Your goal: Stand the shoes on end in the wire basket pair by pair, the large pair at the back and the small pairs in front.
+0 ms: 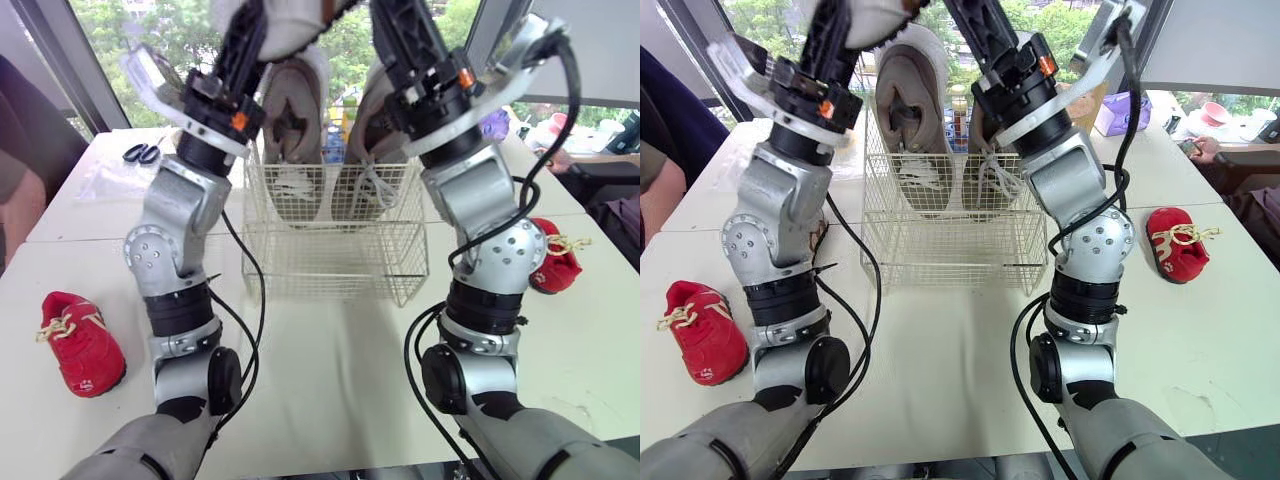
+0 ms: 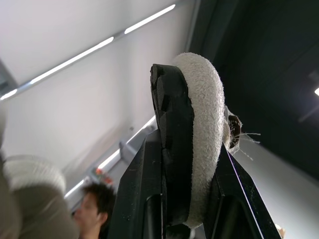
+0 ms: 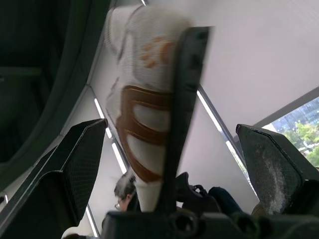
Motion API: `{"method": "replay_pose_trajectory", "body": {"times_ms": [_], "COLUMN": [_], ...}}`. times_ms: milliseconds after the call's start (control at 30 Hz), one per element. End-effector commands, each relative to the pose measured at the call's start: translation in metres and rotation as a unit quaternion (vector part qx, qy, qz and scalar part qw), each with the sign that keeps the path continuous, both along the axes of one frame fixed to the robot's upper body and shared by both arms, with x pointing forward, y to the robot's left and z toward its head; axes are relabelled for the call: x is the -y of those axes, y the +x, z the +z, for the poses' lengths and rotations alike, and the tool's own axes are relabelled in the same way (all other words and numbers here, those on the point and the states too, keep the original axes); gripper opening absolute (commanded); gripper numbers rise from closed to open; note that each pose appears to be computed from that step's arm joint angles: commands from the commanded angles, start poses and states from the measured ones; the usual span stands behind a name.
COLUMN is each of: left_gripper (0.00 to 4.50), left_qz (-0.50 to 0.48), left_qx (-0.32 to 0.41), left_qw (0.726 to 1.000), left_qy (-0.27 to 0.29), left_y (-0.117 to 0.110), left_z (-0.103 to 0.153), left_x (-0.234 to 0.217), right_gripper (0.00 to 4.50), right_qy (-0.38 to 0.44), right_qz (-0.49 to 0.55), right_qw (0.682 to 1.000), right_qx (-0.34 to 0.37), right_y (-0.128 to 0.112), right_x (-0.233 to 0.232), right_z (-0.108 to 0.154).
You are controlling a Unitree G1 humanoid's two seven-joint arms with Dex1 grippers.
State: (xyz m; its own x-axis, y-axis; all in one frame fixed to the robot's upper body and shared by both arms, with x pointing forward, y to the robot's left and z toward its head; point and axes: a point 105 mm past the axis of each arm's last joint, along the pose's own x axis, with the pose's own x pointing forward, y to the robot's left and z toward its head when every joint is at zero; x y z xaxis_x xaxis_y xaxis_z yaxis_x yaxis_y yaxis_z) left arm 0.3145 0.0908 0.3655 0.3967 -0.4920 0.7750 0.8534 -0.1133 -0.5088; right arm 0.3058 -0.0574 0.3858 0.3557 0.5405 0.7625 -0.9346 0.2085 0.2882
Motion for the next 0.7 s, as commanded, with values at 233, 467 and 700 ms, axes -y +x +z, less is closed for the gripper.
{"method": "replay_pose_trajectory", "body": {"times_ms": [233, 467, 700], "left_gripper": [0.26, 0.26, 3.57], "left_qz": [0.015, 0.036, 0.075], "left_qx": [0.011, 0.01, 0.002], "left_qw": [0.999, 0.997, 0.99], "left_qy": [0.037, 0.063, 0.118], "left_y": [-0.004, -0.001, -0.001], "left_z": [-0.01, -0.017, -0.033], "left_x": [0.005, 0.005, -0.002], "right_gripper": [4.24, 1.34, 0.67], "right_qy": [0.034, 0.036, 0.025], "right_qz": [0.015, 0.015, 0.026], "right_qw": [0.998, 0.998, 0.998], "right_qx": [0.041, 0.039, 0.051], "right_y": [-0.018, -0.014, -0.018], "right_x": [0.004, 0.007, 0.01], "right_z": [0.026, 0.024, 0.023]}}
